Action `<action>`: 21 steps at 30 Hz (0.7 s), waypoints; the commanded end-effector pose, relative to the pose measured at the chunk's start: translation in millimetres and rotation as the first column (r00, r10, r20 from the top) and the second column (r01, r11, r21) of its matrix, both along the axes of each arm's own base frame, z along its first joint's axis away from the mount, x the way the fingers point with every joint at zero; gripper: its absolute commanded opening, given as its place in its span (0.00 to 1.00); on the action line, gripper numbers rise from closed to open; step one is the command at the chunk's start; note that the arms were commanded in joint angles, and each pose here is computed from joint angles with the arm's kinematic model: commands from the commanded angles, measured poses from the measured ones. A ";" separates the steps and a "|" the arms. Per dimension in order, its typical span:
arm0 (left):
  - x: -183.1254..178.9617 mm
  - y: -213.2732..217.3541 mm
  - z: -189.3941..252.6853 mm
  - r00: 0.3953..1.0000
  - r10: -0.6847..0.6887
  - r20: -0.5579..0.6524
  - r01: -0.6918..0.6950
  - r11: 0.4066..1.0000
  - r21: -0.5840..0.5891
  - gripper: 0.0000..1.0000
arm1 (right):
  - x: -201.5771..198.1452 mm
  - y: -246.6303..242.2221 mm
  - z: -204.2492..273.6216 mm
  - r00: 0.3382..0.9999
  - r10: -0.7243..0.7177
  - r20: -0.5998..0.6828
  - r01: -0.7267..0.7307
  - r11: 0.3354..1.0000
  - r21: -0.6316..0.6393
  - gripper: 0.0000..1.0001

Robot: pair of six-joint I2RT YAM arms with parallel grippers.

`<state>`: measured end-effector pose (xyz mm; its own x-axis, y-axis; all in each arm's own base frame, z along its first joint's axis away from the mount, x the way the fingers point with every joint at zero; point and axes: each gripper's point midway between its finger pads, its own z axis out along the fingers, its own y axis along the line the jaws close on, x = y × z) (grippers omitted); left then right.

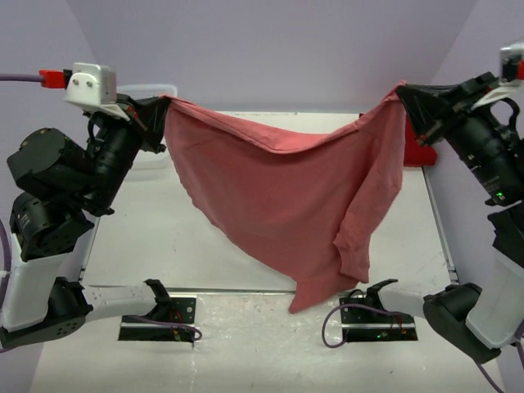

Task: Fold and stack the t-shirts
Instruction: Flatten out the tshirt

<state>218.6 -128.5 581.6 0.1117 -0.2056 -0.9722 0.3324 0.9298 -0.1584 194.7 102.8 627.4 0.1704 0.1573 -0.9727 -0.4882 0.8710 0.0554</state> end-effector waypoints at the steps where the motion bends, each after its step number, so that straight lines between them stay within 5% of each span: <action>1: 1.6 2.2 -2.3 1.000 0.015 -0.009 -0.015 1.000 0.010 0.00 | -14.7 -4.7 5.4 0.999 0.006 0.036 -0.006 1.000 0.002 0.00; 5: -5.5 -0.4 -7.3 0.999 -0.031 -0.018 0.031 0.999 -0.016 0.00 | -39.7 10.6 -0.5 0.990 0.137 0.034 -0.137 0.990 -0.003 0.00; 8: 5.6 -3.2 -37.7 0.993 0.026 -0.112 -0.024 0.999 0.022 0.00 | -22.4 36.2 -25.9 0.969 0.237 -0.070 -0.235 0.972 0.027 0.00; 11: 21.9 -15.6 -93.1 0.967 0.096 -0.236 -0.073 0.992 0.101 0.00 | 15.5 81.4 -93.4 0.897 0.344 -0.278 -0.340 0.938 0.064 0.00; 15: 39.9 -44.3 -176.9 0.912 0.141 -0.384 -0.084 0.983 0.162 0.00 | 70.9 129.2 -229.2 0.805 0.265 -0.531 -0.311 0.950 0.002 0.00; 21: 48.9 -62.8 -264.6 0.840 0.188 -0.508 -0.086 0.972 0.217 0.00 | 80.5 183.6 -371.4 0.626 0.205 -0.753 -0.384 0.921 -0.069 0.00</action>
<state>269.0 -196.5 325.2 -0.3943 0.0608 -0.9170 0.1806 0.9835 -0.0124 278.5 269.1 276.1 -0.6060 -0.1415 -0.7828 -0.6059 0.7198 0.3389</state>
